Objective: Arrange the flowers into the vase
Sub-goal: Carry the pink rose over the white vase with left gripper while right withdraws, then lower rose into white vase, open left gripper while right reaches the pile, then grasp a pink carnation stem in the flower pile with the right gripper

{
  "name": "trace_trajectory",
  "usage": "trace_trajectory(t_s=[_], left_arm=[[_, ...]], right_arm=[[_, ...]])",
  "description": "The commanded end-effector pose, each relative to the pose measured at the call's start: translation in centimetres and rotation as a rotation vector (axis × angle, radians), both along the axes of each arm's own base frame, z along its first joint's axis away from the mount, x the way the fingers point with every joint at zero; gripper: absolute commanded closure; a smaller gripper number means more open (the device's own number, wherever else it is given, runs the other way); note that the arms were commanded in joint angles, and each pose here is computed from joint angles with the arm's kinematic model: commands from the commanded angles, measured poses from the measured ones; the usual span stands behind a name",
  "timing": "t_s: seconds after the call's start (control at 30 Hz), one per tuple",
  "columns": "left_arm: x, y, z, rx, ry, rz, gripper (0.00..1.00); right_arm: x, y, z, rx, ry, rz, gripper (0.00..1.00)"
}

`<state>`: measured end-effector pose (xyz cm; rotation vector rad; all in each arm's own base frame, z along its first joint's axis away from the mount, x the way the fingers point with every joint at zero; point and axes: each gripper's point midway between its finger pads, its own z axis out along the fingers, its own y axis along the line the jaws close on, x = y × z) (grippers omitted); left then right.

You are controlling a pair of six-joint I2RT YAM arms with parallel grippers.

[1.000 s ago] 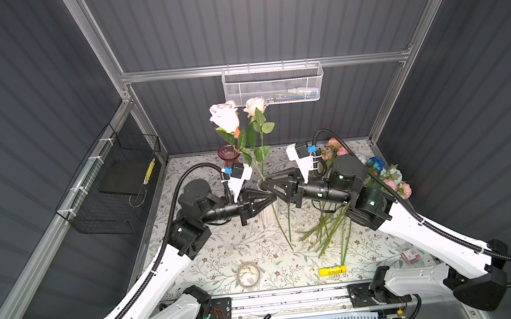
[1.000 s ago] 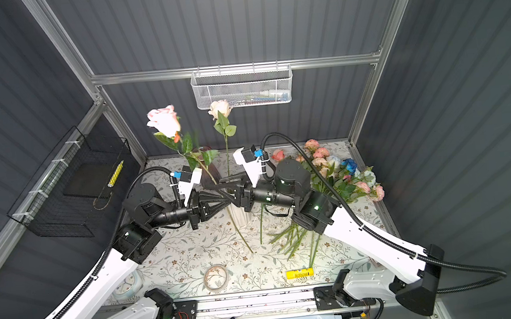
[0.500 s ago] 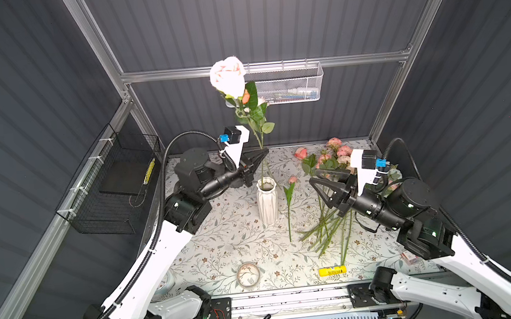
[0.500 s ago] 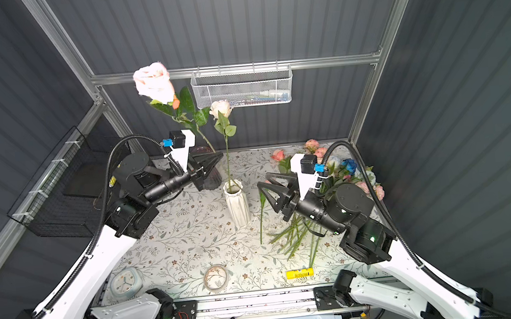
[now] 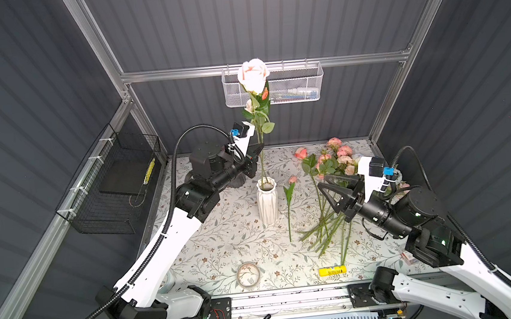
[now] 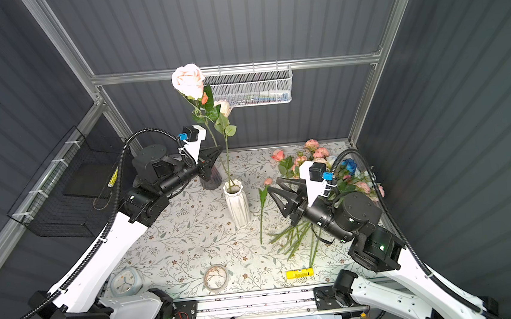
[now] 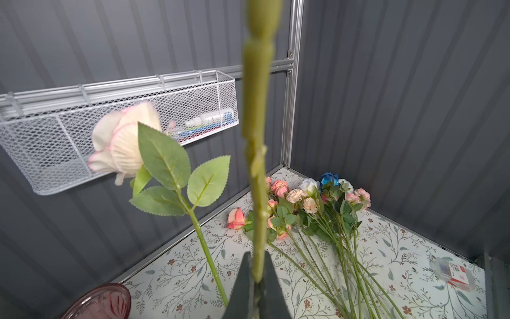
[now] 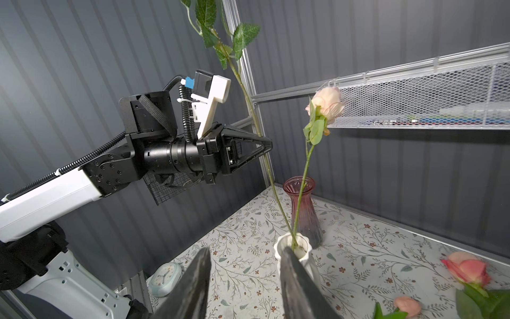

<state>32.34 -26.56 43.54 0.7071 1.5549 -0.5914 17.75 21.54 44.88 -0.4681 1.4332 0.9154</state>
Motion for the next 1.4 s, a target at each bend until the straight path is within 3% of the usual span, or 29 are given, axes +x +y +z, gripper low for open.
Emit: trace_trajectory(t_s=[0.0, 0.07, 0.23, 0.33, 0.7, 0.87, 1.13, 1.37], left_arm=[[1.3, 0.0, -4.3, 0.03, 0.098, 0.052, 1.0], [1.8, 0.3, -5.5, 0.034, 0.126, 0.084, 1.0], [2.1, 1.2, -5.9, -0.001, 0.135, 0.145, 0.49], [1.7, 1.8, -4.3, -0.042, 0.11, 0.163, 0.32], [-2.4, 5.3, 3.4, -0.264, -0.012, 0.186, 0.0], [-4.4, 6.9, 3.2, -0.315, 0.005, 0.191, 0.0], [-7.6, 8.4, -1.9, -0.344, 0.112, 0.169, 0.0], [-9.2, 9.0, -6.5, -0.357, 0.228, 0.161, 0.0]], right_arm=[[0.6, -0.2, -0.9, -0.016, 0.009, -0.032, 0.55], [0.8, -0.3, -1.2, -0.02, 0.02, -0.042, 0.53], [1.4, -0.1, -2.1, -0.026, 0.056, -0.056, 0.45], [1.7, -0.2, -2.6, -0.029, 0.071, -0.065, 0.41], [4.4, -1.8, -8.3, -0.069, 0.224, -0.191, 0.35], [7.1, -4.6, -13.6, -0.07, 0.383, -0.324, 0.36], [13.7, -9.0, -23.9, -0.12, 0.716, -0.534, 0.38], [20.0, -10.5, -31.9, -0.186, 0.926, -0.58, 0.43]])
